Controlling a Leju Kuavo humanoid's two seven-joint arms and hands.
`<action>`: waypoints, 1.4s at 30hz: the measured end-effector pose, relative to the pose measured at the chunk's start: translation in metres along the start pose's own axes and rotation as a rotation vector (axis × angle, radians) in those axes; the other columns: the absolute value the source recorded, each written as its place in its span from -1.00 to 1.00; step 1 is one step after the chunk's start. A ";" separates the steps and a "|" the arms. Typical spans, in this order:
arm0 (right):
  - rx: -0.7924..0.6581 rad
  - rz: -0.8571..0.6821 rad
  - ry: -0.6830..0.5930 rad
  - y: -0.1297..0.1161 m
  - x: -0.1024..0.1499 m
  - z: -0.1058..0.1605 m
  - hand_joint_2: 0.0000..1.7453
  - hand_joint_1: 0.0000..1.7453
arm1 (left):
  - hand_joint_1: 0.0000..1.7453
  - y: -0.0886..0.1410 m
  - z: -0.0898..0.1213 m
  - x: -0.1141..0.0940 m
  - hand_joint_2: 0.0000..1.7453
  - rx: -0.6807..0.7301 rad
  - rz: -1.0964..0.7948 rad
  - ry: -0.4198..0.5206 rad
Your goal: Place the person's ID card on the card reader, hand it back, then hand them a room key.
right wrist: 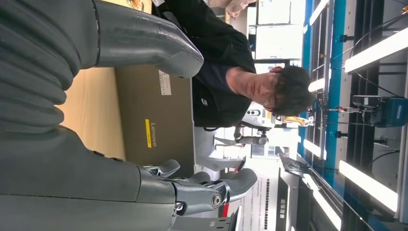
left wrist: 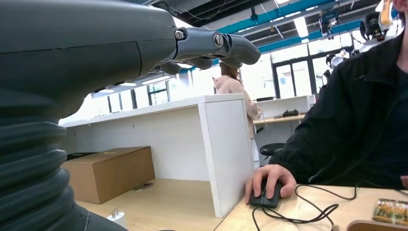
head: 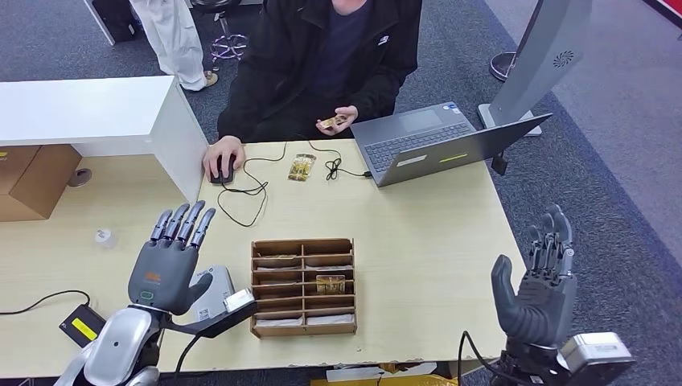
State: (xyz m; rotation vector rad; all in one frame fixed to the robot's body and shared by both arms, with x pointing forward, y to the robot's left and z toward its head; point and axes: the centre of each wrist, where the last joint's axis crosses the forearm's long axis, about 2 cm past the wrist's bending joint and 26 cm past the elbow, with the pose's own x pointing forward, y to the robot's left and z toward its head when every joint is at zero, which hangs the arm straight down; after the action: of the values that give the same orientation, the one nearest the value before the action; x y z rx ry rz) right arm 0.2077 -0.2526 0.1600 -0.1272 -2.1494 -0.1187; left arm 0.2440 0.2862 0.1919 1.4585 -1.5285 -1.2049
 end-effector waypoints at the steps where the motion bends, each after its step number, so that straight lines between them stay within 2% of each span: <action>1: 0.001 -0.001 -0.002 0.000 0.000 -0.001 1.00 -1.00 | -1.00 0.000 -0.004 -0.003 1.00 -0.008 -0.002 -0.002; 11: 0.006 -0.010 -0.017 0.002 -0.001 -0.010 1.00 -1.00 | -1.00 -0.005 -0.032 -0.021 1.00 -0.100 -0.015 -0.011; 21: 0.009 -0.012 -0.015 0.003 -0.003 -0.014 1.00 -1.00 | -1.00 -0.013 -0.041 -0.026 1.00 -0.146 -0.008 -0.007; 27: 0.013 -0.016 -0.015 0.004 -0.004 -0.016 1.00 -1.00 | -1.00 -0.014 -0.047 -0.022 1.00 -0.143 0.036 -0.050; 33: 0.012 -0.020 -0.013 0.005 -0.005 -0.017 1.00 -1.00 | -1.00 -0.018 -0.044 -0.009 1.00 -0.139 0.076 -0.090; 42: 0.005 -0.015 -0.007 0.004 -0.005 -0.015 1.00 -1.00 | -1.00 -0.031 -0.021 0.005 1.00 -0.153 0.063 -0.056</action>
State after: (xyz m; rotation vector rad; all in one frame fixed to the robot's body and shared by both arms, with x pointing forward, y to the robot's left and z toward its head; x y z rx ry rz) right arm 0.2233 -0.2504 0.1637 -0.1095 -2.1575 -0.1218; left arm 0.2738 0.2800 0.1696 1.2778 -1.4733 -1.3045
